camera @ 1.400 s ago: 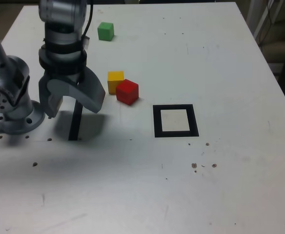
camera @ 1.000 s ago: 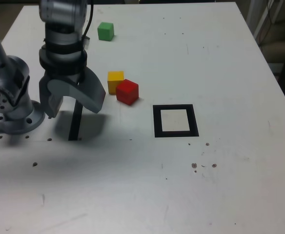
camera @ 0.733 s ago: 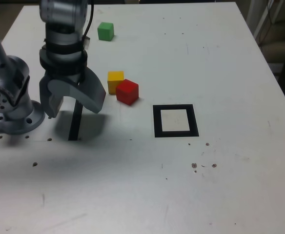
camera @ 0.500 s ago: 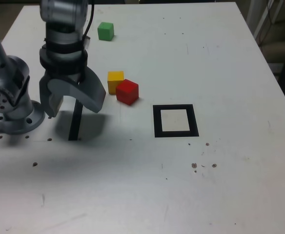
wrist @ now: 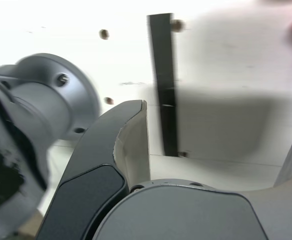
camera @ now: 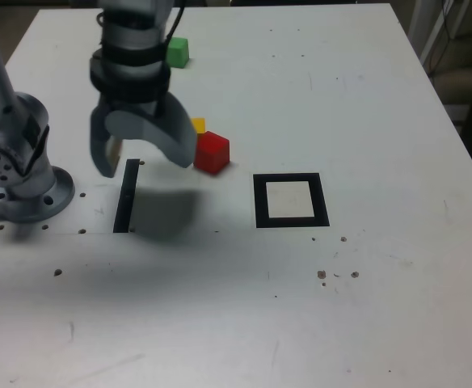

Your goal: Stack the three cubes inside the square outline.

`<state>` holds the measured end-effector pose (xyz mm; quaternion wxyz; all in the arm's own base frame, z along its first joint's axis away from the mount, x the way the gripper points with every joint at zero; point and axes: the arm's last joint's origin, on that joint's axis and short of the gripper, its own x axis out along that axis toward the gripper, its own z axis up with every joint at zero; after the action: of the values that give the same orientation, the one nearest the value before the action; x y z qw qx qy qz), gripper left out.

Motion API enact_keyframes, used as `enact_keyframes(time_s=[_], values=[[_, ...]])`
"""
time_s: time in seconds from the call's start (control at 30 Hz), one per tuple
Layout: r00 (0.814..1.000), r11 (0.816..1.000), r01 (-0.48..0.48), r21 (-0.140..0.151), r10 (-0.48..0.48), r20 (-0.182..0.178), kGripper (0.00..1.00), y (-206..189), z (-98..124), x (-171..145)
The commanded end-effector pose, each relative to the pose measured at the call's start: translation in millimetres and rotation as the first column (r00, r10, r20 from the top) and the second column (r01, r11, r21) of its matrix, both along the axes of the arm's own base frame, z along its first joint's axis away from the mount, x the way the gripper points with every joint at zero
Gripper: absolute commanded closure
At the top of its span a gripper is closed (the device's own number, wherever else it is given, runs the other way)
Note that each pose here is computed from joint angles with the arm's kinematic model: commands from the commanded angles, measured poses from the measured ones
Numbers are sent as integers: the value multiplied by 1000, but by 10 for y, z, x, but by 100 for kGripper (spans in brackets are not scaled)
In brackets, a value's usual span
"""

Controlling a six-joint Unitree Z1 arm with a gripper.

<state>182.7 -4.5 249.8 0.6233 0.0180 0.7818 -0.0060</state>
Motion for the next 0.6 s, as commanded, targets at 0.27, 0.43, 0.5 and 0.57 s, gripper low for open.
enact_keyframes(time_s=[0.27,0.43,0.5,0.57], values=[[995,995,-91,-36,93,48,1,-33,-37,410],[982,983,-182,-26,183,54,1,9,-35,557],[970,972,-236,-19,237,57,1,31,-26,602],[952,954,-298,-15,298,62,1,45,-10,640]])
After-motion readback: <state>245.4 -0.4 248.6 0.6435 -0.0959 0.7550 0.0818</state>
